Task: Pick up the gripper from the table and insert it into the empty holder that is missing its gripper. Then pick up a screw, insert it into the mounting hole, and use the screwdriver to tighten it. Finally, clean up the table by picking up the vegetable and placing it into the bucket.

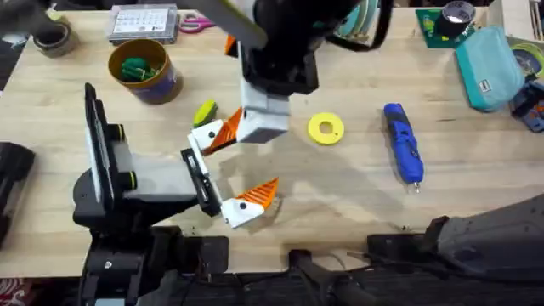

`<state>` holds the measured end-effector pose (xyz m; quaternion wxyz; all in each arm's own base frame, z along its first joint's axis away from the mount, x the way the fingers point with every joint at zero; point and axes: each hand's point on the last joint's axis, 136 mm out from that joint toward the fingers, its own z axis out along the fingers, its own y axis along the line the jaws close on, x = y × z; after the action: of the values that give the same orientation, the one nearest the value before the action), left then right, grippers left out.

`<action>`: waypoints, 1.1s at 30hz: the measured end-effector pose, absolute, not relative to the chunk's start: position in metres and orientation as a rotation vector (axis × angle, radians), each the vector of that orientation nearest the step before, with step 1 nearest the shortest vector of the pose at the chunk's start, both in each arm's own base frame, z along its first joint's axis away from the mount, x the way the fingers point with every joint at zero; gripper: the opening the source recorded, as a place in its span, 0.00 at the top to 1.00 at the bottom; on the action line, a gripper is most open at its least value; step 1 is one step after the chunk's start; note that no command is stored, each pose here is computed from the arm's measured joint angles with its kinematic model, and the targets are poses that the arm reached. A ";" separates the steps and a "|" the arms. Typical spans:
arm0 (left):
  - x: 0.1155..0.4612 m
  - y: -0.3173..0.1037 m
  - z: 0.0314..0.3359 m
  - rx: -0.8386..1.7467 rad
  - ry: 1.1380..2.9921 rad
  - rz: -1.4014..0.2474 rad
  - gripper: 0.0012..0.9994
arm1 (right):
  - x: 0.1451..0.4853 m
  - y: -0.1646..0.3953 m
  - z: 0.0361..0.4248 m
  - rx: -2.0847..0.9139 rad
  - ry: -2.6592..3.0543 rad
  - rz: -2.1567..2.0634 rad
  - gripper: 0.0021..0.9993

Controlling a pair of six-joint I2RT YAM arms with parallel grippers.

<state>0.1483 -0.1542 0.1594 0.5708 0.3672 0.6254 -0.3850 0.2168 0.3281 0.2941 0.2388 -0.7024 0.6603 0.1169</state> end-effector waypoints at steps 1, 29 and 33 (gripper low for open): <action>0.148 -0.154 0.159 0.862 1.467 -0.903 0.01 | 0.217 0.327 0.296 -1.917 1.808 0.320 0.00; 0.148 -0.154 0.159 0.862 1.467 -0.903 0.01 | 0.204 0.214 0.219 -1.982 1.729 0.476 0.00; 0.148 -0.154 0.159 0.862 1.467 -0.903 0.01 | 0.207 0.216 0.220 -1.993 1.693 0.463 0.00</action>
<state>0.1483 -0.1542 0.1594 0.5709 0.3673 0.6253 -0.3849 0.2069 0.2160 0.2200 0.2405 -0.7283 0.6189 0.1692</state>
